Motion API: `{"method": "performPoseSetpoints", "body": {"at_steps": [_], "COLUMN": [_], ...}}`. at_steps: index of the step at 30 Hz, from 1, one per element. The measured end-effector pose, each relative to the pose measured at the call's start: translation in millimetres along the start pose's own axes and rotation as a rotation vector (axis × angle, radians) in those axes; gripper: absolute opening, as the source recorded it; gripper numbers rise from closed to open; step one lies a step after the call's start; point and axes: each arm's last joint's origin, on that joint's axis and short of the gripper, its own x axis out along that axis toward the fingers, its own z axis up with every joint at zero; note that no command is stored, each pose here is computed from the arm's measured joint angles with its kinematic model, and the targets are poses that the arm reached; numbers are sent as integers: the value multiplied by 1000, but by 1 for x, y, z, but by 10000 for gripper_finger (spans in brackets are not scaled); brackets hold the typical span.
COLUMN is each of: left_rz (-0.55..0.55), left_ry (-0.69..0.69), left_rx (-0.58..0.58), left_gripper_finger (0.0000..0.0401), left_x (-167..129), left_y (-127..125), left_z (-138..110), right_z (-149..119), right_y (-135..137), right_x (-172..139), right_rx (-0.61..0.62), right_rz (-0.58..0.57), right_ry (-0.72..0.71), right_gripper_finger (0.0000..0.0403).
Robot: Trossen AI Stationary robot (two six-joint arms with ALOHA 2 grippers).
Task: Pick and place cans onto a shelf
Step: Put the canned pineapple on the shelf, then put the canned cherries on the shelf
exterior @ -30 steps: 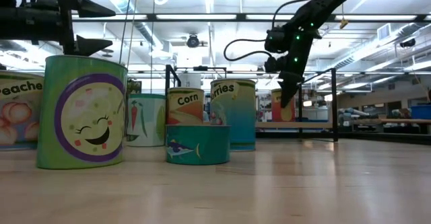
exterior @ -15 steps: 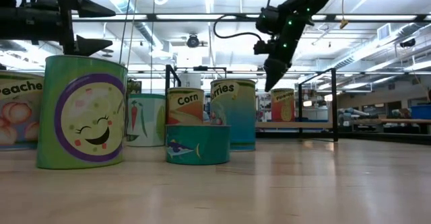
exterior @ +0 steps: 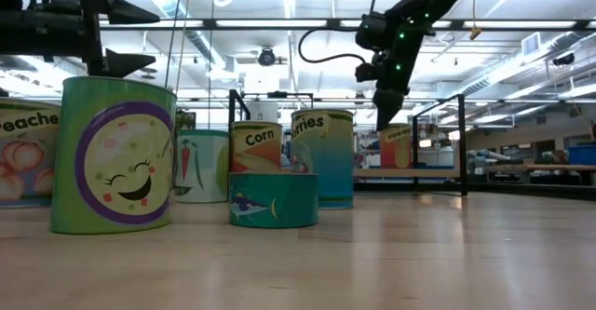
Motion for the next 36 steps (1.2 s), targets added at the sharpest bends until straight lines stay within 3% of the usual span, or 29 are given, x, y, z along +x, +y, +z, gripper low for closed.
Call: {"method": "performPoseSetpoints", "body": {"at_steps": [7, 13, 18, 22, 28, 31, 36], "left_rz": [0, 0, 0, 0, -1, 0, 0], "left_ry": [0, 0, 0, -1, -1, -1, 1], "left_rx": [0, 5, 47, 42, 41, 42, 42], "left_gripper_finger": [396, 396, 396, 396, 396, 396, 396], "left_x": [0, 0, 0, 0, 0, 0, 0], "left_y": [0, 0, 0, 0, 0, 0, 0], "left_z": [0, 0, 0, 0, 0, 0, 0], "right_z": [-3, 17, 36, 45, 47, 42, 24], "right_y": [-7, 12, 65, 112, 171, 196, 234], "right_x": [2, -16, -37, -53, -75, -85, -93], "right_rx": [-3, -8, -15, 6, 28, -2, -146], "right_rz": [-19, 32, 278, 367, 473, 516, 455], "right_ry": [8, -81, -192, -264, -355, -335, -225], "right_gripper_finger": [384, 384, 384, 384, 384, 384, 383]}}
